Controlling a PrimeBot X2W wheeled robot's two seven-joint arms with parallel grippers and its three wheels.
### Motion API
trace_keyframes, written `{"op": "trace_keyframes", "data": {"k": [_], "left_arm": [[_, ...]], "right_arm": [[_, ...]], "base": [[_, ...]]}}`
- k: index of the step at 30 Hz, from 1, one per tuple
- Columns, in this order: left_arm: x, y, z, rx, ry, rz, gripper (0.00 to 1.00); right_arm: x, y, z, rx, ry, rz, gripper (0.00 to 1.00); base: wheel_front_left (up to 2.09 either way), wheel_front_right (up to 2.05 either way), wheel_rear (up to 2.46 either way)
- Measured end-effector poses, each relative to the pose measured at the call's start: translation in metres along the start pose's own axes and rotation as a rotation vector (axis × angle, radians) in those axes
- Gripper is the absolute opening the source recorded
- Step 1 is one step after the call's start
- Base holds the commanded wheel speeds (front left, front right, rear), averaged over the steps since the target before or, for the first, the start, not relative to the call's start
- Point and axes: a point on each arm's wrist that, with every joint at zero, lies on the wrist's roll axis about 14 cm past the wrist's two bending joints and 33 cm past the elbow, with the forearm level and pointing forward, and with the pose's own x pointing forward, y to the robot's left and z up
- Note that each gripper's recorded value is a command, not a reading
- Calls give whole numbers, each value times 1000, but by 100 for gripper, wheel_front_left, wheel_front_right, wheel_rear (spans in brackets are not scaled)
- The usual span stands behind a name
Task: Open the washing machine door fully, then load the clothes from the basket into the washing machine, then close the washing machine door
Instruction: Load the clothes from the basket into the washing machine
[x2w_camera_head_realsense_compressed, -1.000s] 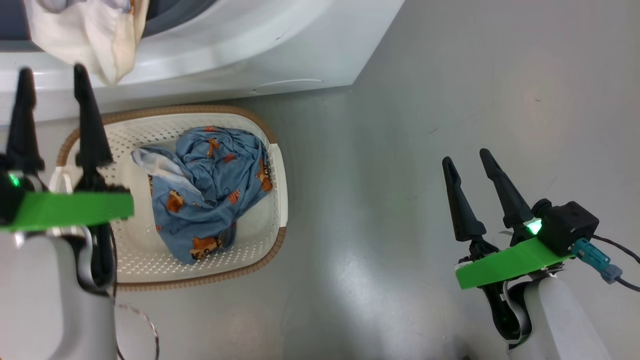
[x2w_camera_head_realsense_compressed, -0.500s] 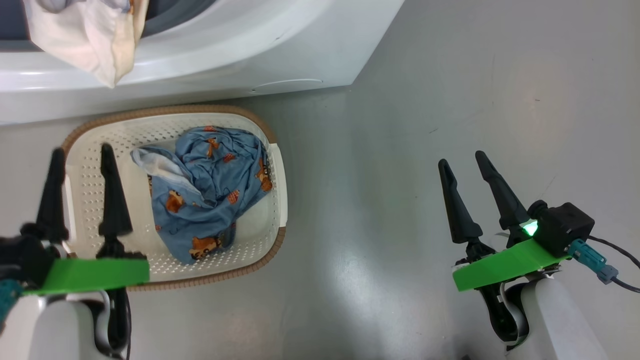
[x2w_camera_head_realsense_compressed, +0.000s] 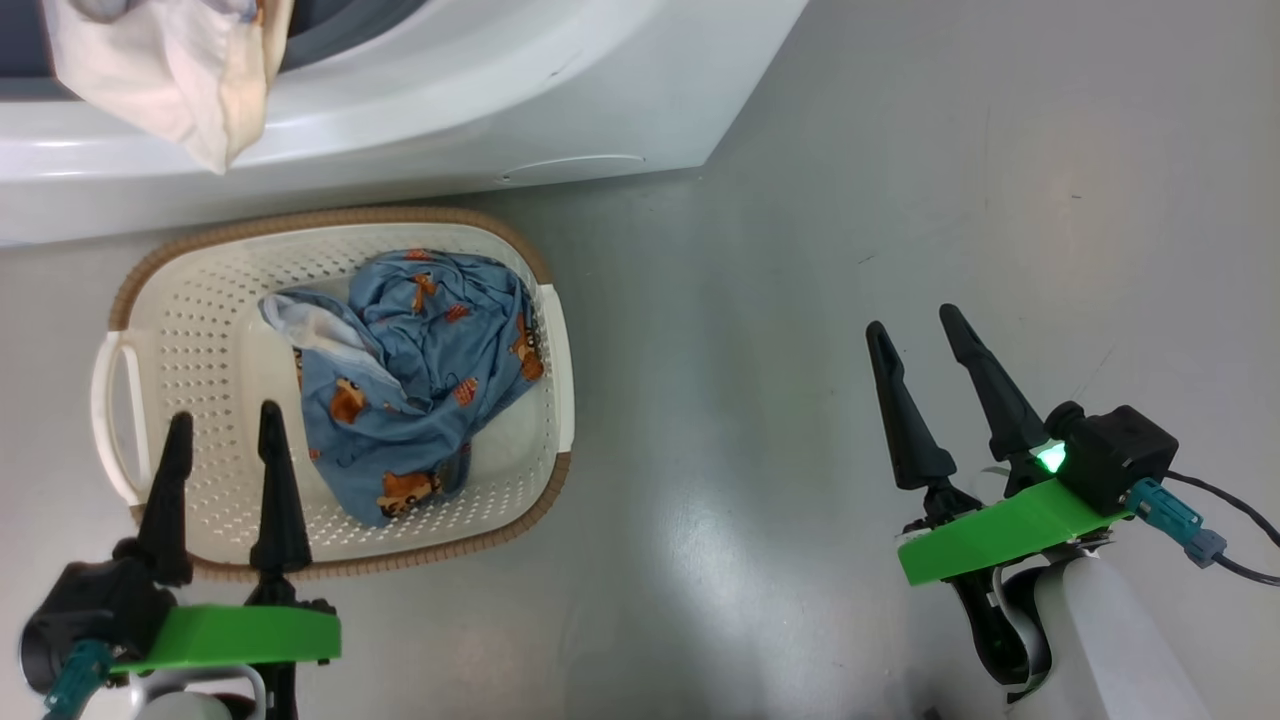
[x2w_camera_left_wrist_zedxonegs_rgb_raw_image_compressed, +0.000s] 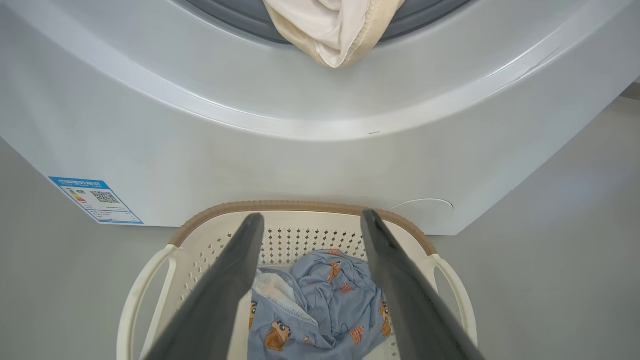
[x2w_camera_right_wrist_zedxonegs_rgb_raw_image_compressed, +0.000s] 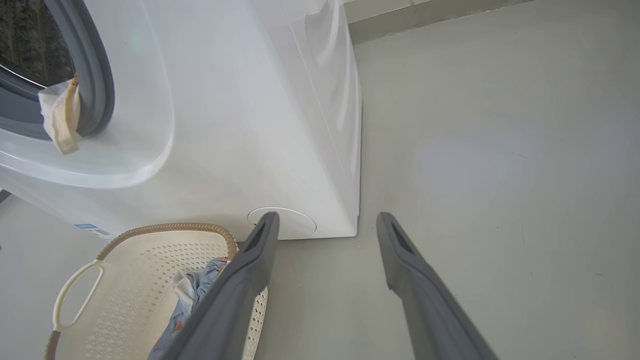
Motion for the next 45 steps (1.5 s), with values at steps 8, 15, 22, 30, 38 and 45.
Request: {"op": "trace_keyframes", "data": {"k": [8, 15, 22, 30, 38, 45], "left_arm": [[-7, 5, -5, 6, 17, 35, 100], [3, 0, 14, 11, -44, 11, 100], [38, -16, 73, 59, -224, -66, 100], [76, -38, 116, 83, -289, -138, 100], [112, -48, 107, 48, -117, -168, 100], [129, -41, 79, -50, 114, -139, 100]], "right_arm": [[0, 0, 0, -1, 1, 0, 100], [-1, -1, 0, -1, 2, -2, 100], [-3, -2, 0, 2, 4, -7, 100], [-3, -4, 8, -7, -14, -12, 100], [-6, -5, 10, -5, -13, -15, 100], [-6, -5, 9, -4, -12, -15, 100]], "base": [[0, 0, 0], [0, 0, 0], [0, 0, 0], [0, 0, 0], [0, 0, 0], [0, 0, 0]]}}
